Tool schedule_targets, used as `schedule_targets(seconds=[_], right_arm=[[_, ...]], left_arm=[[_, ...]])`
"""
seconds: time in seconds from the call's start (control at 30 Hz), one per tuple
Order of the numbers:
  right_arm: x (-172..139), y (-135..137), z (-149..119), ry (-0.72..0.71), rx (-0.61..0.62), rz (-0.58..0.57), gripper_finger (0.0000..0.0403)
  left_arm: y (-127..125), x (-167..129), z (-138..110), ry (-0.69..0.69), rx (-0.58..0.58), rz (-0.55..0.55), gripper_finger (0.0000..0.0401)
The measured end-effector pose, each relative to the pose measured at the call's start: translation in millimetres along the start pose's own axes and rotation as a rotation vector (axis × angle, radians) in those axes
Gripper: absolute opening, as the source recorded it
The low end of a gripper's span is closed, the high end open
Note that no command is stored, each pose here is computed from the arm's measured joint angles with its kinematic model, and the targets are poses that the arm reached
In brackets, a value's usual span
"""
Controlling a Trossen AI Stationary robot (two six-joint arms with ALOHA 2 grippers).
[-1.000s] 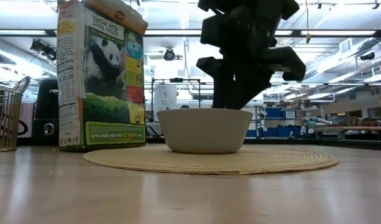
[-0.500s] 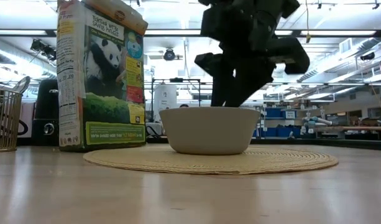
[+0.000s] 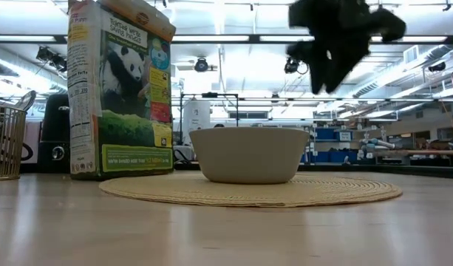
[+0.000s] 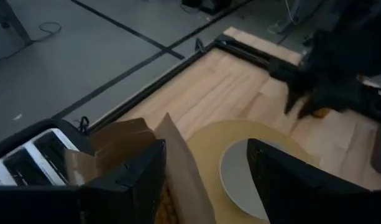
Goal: Arrange a breakfast setting
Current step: Pour the cereal into the gray bowl
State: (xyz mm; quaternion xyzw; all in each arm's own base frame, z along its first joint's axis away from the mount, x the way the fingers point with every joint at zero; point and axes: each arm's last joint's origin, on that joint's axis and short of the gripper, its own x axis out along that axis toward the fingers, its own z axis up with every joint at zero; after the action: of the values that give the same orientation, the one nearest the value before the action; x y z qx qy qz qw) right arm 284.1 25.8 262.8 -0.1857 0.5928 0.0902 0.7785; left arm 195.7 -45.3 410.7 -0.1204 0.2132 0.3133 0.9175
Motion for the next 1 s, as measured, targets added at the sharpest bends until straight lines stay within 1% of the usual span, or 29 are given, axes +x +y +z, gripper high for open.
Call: schedule_targets(seconds=[0.17,0.23,0.33,0.43,0.53,0.6,0.7,0.77,0.83,1.0], right_arm=[[22.8,4.9,-21.4,0.024,0.117,0.025,0.0133],[30.7,7.4,-25.2,0.029,0.149,0.027,0.0133],[38.9,12.8,-26.7,0.013,0.175,0.037,0.0133],[47.7,13.5,-23.8,-0.063,0.188,0.021,0.0133],[62.1,11.8,-19.9,-0.15,0.224,-0.022,0.0133],[71.7,11.9,-19.9,-0.136,0.223,-0.039,0.0133],[85.0,13.2,-19.3,-0.09,0.194,-0.036,0.0133],[90.7,13.4,-18.1,-0.083,0.189,-0.034,0.0133],[92.4,13.0,-16.2,-0.096,0.196,-0.037,0.0133],[83.8,12.7,-16.0,-0.129,0.204,-0.037,0.0133]], left_arm=[[-12.1,13.7,-7.2,0.053,0.04,0.018,0.0231],[-16.0,19.1,-14.5,0.096,0.087,0.049,0.0231],[-18.8,23.5,-21.8,0.139,0.101,0.083,0.0231],[-22.1,19.3,-24.4,0.139,0.078,0.063,0.0231],[-25.5,9.5,-27.2,0.136,0.088,0.017,0.0231],[-25.9,1.1,-28.7,0.132,0.097,-0.017,0.0231],[-28.7,-6.8,-32.2,0.134,0.13,-0.053,0.0231],[-30.5,-10.5,-34.4,0.136,0.142,-0.07,0.0231],[-29.5,-13.0,-37.6,0.153,0.156,-0.064,0.0231],[-13.2,-19.1,-50.4,0.276,0.173,0.042,0.0231]])
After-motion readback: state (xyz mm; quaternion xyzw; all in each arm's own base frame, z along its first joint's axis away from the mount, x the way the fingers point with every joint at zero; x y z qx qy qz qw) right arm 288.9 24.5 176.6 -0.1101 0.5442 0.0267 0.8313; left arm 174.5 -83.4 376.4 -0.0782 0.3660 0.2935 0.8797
